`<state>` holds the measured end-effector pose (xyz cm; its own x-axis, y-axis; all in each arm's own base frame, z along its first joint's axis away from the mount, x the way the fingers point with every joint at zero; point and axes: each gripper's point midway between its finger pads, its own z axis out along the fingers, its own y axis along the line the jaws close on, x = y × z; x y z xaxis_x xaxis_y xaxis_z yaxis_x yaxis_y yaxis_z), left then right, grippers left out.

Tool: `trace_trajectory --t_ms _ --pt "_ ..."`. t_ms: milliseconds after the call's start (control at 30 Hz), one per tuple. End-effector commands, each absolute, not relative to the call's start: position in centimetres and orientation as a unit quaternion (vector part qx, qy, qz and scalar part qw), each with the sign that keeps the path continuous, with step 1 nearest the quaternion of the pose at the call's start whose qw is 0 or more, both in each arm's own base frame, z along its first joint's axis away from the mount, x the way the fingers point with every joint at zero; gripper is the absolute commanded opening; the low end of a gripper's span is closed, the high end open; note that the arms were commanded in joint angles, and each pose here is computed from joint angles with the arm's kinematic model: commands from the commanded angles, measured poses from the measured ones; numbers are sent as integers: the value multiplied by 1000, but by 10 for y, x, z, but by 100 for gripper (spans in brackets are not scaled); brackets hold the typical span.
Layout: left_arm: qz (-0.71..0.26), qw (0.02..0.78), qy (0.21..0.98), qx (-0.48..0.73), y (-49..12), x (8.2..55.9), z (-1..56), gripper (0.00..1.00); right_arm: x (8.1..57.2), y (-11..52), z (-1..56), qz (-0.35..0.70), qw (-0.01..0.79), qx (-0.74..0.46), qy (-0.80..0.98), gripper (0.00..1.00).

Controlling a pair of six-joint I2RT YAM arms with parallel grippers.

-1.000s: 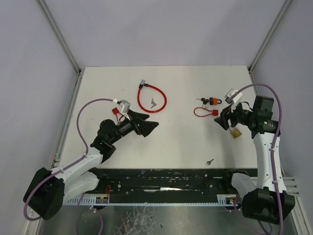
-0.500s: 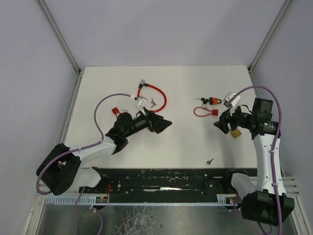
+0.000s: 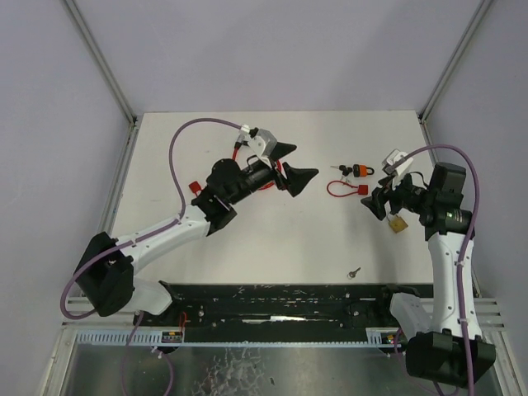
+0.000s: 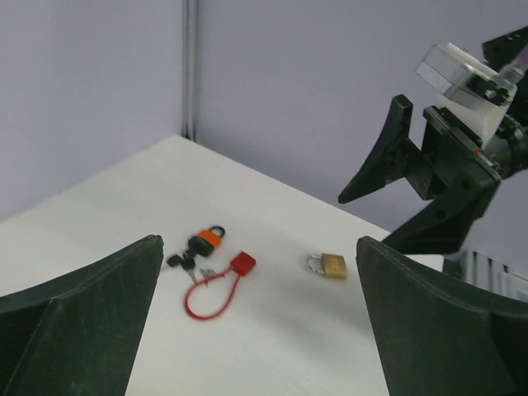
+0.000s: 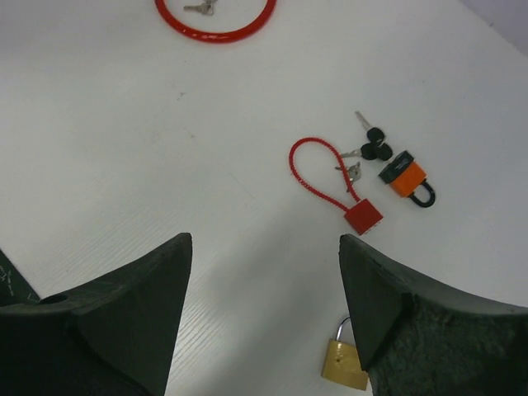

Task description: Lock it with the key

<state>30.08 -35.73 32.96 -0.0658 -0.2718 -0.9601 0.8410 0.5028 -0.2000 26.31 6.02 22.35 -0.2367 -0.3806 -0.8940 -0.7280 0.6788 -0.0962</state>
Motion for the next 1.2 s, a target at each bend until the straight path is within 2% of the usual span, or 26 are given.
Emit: trace_trajectory --t_ms 0,133,433,667,800,933,1033,1167 --pt "-399 687 543 271 -352 320 369 100 275 55 258 136 566 -332 742 81" --pt "-386 685 552 278 -338 330 363 100 277 53 245 142 555 -320 755 83" --pt "-343 680 592 264 -294 330 307 100 287 47 212 166 512 -302 787 83" --pt "-356 660 604 272 -297 342 288 100 309 41 192 179 492 -270 808 83" --pt "-355 645 620 273 -297 356 271 100 347 36 192 211 471 -229 826 84" --pt "-350 636 634 266 -290 366 259 100 396 24 181 231 439 -191 847 80" --pt "-348 637 635 264 -285 368 257 100 429 9 161 218 419 -154 868 76" --pt "-344 640 634 263 -280 370 254 100 457 -6 129 209 372 -124 896 75"
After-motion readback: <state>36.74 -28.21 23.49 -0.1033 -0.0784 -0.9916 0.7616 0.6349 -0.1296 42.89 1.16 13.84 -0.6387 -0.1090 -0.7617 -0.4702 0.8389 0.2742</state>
